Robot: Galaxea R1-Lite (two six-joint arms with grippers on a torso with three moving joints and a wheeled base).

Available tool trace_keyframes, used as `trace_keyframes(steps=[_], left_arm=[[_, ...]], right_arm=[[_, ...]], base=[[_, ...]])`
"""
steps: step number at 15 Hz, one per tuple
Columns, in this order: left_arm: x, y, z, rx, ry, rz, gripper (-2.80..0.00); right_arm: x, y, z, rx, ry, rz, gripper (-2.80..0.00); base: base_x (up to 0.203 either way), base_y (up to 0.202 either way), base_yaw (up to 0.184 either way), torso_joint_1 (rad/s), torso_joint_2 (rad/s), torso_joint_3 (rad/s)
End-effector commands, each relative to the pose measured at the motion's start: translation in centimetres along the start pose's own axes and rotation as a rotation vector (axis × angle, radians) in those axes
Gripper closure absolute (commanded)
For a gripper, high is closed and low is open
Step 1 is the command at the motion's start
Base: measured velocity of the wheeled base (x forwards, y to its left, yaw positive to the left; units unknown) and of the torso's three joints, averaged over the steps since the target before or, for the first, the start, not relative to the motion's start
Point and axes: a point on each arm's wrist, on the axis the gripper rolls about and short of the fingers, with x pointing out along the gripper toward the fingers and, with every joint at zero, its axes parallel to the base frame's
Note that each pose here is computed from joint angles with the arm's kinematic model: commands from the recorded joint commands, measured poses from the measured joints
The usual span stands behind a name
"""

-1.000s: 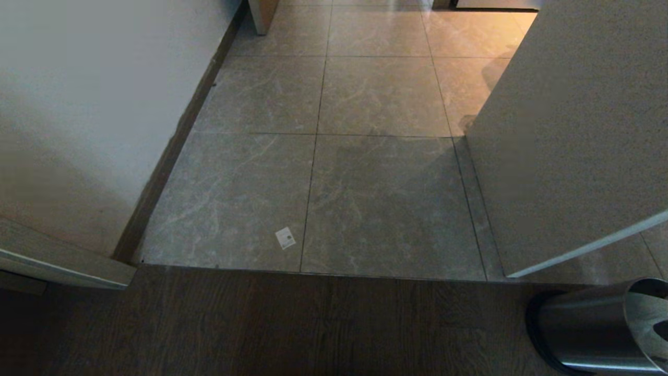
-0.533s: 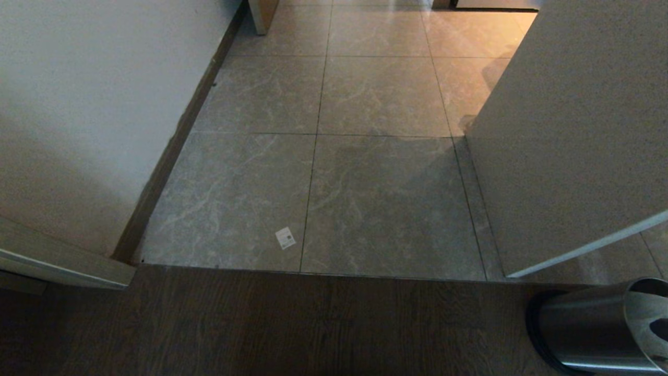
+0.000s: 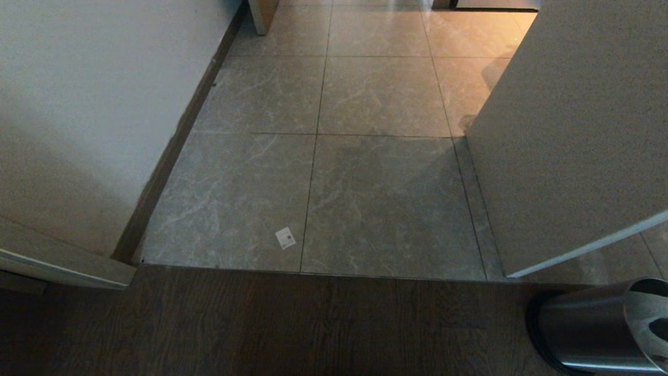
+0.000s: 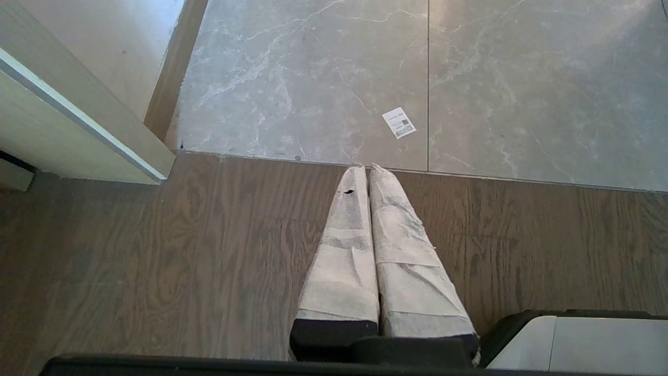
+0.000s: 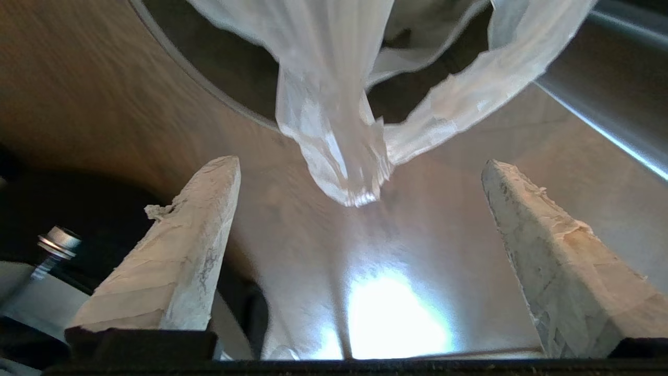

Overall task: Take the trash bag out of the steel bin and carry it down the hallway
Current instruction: Pick up the trash bag

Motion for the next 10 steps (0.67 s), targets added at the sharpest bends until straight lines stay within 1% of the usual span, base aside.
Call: trace_keyframes(steps=[1, 5, 8, 10], left_arm=[[0.00, 0.00, 0.00, 0.000, 0.000, 0.000, 0.00], [0.00, 0.00, 0.00, -0.001, 0.000, 0.000, 0.00], [0.00, 0.00, 0.00, 0.000, 0.000, 0.000, 0.00], [0.00, 0.00, 0.00, 0.000, 0.000, 0.000, 0.00]], right_arm=[[0.28, 0.07, -0.11, 0.023, -0.021, 0.034, -2.80], [0.68, 0.41, -0.40, 0.047, -0.123, 0.156, -2.80], [0.93, 0.21, -0.47, 0.089, -0.125, 0.163, -2.80], [0.91, -0.27, -0.60, 0.100, -0.128, 0.152, -2.80]], base=[[0.000, 0.000, 0.000, 0.000, 0.00, 0.000], [0.000, 0.000, 0.000, 0.000, 0.00, 0.000], [0.000, 0.000, 0.000, 0.000, 0.00, 0.000], [0.000, 0.000, 0.000, 0.000, 0.00, 0.000]])
